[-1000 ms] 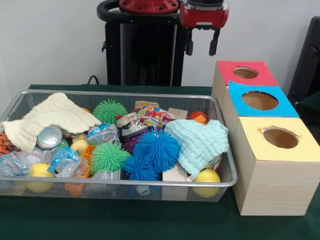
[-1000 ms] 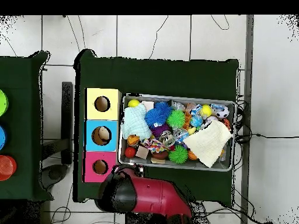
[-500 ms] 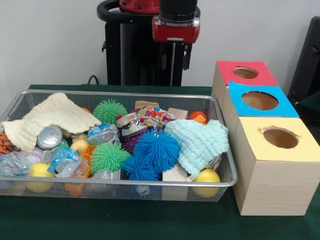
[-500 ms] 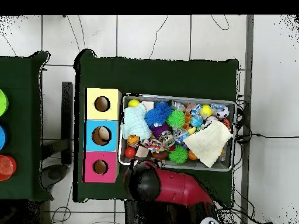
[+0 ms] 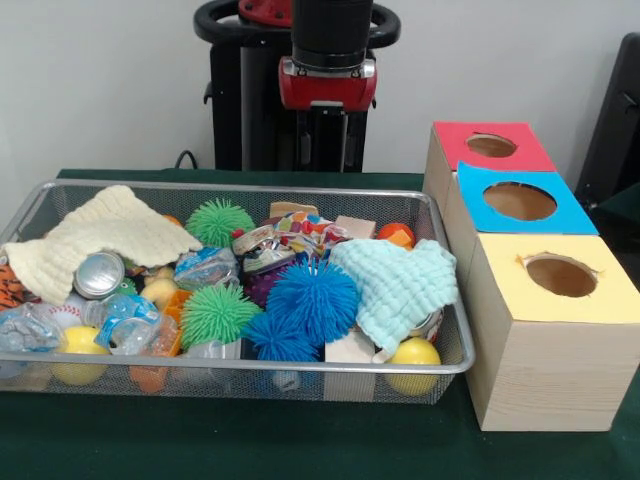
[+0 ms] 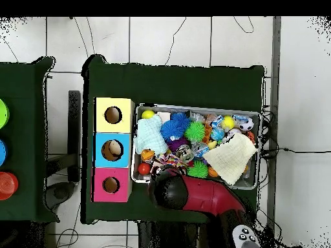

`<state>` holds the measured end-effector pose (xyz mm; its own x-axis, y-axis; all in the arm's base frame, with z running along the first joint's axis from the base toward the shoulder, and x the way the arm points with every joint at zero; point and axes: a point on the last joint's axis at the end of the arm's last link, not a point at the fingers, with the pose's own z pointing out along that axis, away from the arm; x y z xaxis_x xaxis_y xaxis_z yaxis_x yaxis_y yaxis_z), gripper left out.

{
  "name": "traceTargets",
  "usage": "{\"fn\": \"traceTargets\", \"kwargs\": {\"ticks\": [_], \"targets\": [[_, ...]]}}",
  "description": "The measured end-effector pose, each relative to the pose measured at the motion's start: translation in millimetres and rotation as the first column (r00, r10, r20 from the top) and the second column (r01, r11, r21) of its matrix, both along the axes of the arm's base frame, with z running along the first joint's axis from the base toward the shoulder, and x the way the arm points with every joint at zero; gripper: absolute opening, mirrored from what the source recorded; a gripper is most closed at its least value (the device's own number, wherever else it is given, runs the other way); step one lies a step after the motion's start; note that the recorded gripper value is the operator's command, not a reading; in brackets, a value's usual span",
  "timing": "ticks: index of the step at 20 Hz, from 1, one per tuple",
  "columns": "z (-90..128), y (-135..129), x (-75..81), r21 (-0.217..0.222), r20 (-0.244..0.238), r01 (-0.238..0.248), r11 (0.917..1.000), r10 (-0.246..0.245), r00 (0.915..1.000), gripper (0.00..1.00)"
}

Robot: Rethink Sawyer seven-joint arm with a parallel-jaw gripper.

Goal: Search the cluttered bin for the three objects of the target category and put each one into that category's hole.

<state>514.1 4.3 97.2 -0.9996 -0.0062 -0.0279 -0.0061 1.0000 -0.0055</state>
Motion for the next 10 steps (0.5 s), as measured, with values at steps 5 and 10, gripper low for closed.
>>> {"fn": "traceTargets", "kwargs": {"ticks": [5, 10], "targets": [[-1.0, -9.0, 21.7, 0.002, 0.036, -0.01, 0.9999, 0.01, 0.9993, 1.0], [-4.2, -22.6, 40.9, 0.003, 0.061, -0.025, 0.9997, 0.024, 0.9978, 1.0]]}}
